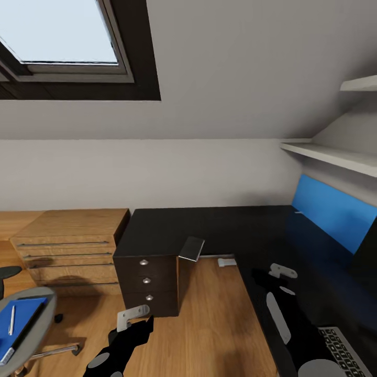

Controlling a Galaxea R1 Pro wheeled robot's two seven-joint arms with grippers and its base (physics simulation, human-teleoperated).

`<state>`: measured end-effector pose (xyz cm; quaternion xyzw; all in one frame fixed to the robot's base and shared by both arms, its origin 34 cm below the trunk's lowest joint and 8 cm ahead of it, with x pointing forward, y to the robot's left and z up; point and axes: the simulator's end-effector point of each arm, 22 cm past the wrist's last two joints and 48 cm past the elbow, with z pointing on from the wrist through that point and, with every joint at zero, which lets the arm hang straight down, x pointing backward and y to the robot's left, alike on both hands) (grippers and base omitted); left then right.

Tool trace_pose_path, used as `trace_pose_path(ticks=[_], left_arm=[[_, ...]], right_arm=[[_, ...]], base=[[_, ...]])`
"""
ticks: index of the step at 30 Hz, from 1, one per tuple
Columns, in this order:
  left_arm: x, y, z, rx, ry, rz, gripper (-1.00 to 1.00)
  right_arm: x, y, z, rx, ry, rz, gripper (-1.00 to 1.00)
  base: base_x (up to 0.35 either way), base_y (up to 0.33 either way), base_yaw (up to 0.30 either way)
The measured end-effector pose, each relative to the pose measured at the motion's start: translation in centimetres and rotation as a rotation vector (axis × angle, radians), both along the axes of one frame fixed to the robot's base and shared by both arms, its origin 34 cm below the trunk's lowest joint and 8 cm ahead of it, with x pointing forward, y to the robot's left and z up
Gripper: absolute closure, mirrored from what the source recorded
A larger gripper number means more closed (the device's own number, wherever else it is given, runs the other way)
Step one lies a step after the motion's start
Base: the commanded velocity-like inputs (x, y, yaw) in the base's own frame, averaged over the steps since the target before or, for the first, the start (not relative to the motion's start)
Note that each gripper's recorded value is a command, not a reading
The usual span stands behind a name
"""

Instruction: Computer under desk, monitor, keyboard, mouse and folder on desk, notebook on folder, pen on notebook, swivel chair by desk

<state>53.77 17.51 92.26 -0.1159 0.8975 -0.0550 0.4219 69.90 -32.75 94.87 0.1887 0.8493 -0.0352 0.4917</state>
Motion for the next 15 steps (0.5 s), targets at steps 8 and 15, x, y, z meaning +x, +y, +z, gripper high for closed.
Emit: trace_pose_path(ticks=[8,15], left_arm=[[0.0,0.0,0.0,0.002,0.000,0.000,-1.00],[-0.1,0.0,-0.2,0.004,0.003,0.000,-1.00]], right_arm=[[-0.8,-11.6,-6.4,-0.125,0.127,-0.134,1.00],[-1.3,-15.0,-6.9,-0.148,0.156,-0.177,1.00]], base=[[0.000,0.000,-0.003],[0.000,0.000,0.000]])
